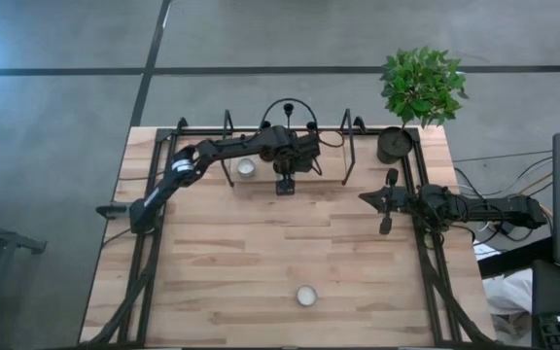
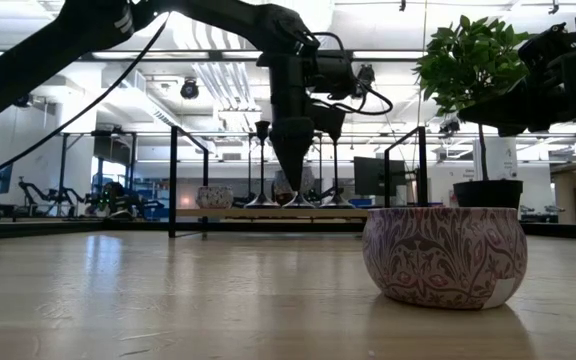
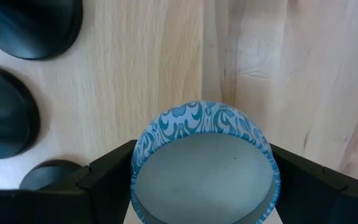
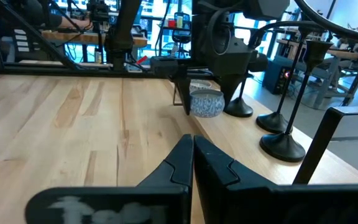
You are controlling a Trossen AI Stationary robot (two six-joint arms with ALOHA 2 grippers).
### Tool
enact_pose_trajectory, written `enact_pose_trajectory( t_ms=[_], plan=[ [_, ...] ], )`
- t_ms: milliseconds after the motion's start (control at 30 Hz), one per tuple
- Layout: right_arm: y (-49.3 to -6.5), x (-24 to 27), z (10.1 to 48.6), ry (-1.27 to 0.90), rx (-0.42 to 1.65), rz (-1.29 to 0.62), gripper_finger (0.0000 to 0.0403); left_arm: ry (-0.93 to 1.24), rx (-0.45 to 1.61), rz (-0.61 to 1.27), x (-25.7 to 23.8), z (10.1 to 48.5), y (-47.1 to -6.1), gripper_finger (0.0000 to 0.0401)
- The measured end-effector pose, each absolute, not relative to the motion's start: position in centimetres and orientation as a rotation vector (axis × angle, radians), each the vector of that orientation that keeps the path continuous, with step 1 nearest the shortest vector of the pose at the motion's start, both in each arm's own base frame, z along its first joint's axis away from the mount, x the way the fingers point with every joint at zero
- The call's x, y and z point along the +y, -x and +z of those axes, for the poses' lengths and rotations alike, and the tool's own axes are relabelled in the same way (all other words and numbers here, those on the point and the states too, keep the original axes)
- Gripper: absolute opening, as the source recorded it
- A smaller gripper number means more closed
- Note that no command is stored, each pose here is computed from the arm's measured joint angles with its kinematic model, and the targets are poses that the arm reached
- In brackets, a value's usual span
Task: Pick & Place candle stick holders
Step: Put the blue scented candle on the shelf
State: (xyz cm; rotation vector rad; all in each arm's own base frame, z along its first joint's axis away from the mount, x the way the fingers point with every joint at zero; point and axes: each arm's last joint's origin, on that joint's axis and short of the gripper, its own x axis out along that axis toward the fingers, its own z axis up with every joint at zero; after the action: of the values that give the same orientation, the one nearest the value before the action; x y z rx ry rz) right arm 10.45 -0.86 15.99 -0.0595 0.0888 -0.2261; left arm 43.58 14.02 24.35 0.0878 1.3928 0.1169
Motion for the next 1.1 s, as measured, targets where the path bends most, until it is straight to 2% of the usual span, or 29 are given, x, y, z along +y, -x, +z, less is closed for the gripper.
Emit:
enact_pose_trajectory(
  t_ms=[1100],
  plan=[
    [-10.4, -0.9, 16.0, 0.060, 0.089, -0.226, 0.0008, -0.150, 1.369, 0.093, 16.3, 24.0, -43.4, 0.0314]
  ],
)
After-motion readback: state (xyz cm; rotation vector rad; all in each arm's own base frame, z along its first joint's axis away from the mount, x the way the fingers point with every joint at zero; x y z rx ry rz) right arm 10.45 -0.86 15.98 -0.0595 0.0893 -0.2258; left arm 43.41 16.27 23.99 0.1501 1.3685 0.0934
